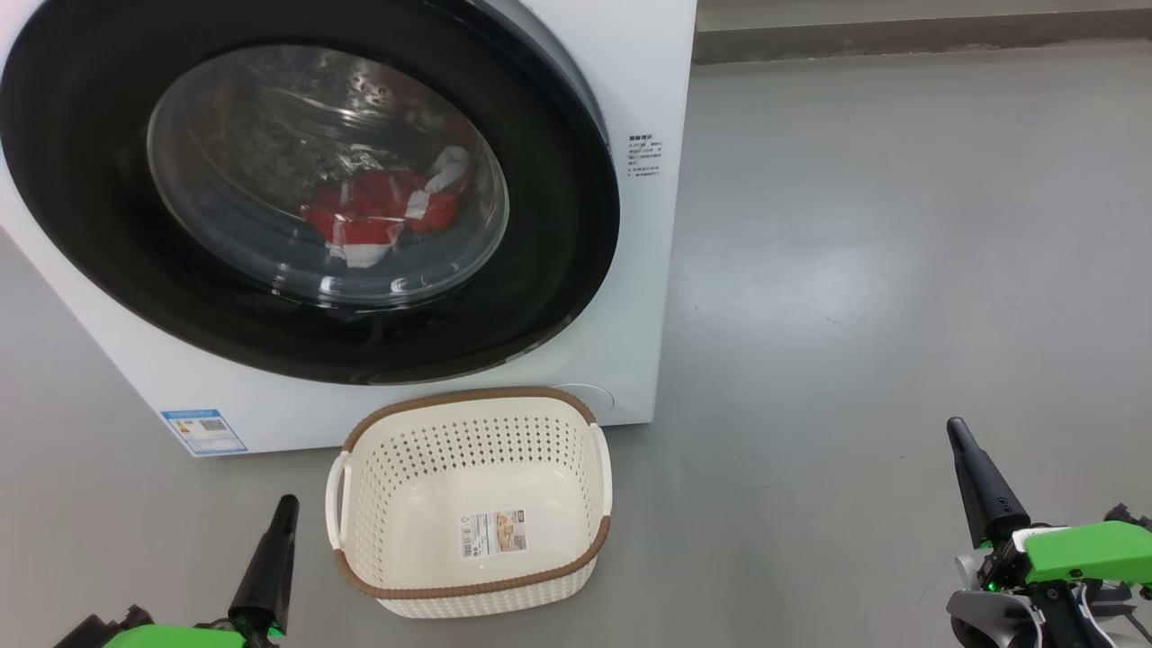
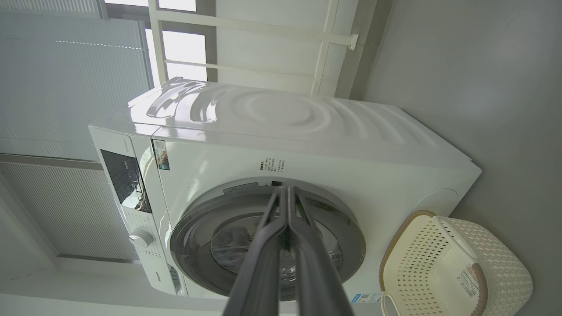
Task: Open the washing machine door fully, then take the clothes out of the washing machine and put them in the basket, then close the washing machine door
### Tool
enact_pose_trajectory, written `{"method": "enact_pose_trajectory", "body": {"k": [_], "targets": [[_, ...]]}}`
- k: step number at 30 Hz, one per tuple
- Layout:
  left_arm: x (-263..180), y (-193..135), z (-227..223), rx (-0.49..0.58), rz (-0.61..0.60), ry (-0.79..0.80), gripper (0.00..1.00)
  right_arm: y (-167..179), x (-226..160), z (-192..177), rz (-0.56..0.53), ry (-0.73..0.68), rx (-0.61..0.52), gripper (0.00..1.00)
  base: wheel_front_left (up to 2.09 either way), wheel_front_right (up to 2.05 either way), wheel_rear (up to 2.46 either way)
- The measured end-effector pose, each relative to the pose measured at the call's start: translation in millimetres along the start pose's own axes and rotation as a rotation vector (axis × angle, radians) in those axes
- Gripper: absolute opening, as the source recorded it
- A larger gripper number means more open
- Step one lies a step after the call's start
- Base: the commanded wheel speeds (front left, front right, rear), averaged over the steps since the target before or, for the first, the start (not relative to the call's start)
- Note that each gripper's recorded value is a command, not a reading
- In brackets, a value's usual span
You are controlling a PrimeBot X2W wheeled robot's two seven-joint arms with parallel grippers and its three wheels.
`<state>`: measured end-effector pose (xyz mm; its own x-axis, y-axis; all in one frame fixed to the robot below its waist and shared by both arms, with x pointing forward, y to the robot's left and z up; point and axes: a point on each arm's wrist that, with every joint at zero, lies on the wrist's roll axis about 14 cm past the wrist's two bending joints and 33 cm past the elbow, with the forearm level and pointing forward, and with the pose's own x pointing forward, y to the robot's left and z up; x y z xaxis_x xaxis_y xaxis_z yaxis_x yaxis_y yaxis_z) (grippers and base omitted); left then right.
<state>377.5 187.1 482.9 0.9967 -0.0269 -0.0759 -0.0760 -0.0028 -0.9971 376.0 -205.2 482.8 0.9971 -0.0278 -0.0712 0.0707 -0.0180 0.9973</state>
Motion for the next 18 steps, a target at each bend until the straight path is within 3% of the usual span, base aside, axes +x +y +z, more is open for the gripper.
{"method": "enact_pose_trajectory", "body": {"k": [6,7,14,18], "targets": [[0.0,0.0,0.0,0.0,0.0,0.0,0.0,0.0,0.0,0.0,0.0,0.0,0.0,0.0,0.0,0.0,0.0],[0.0,0.0,0.0,0.0,0.0,0.0,1.0,0.0,0.0,0.0,0.0,0.0,0.0,1.0,0.0,0.0,0.0],[-16.5,41.0,-9.3,-0.028,0.122,0.009,1.0,-45.1,-19.3,-9.5,-0.133,0.007,0.031,1.0,0.0,0.0,0.0],[-17.1,43.4,-10.9,-0.027,0.129,0.011,1.0,-48.5,-21.1,-11.6,-0.143,0.007,0.033,1.0,0.0,0.0,0.0]]}}
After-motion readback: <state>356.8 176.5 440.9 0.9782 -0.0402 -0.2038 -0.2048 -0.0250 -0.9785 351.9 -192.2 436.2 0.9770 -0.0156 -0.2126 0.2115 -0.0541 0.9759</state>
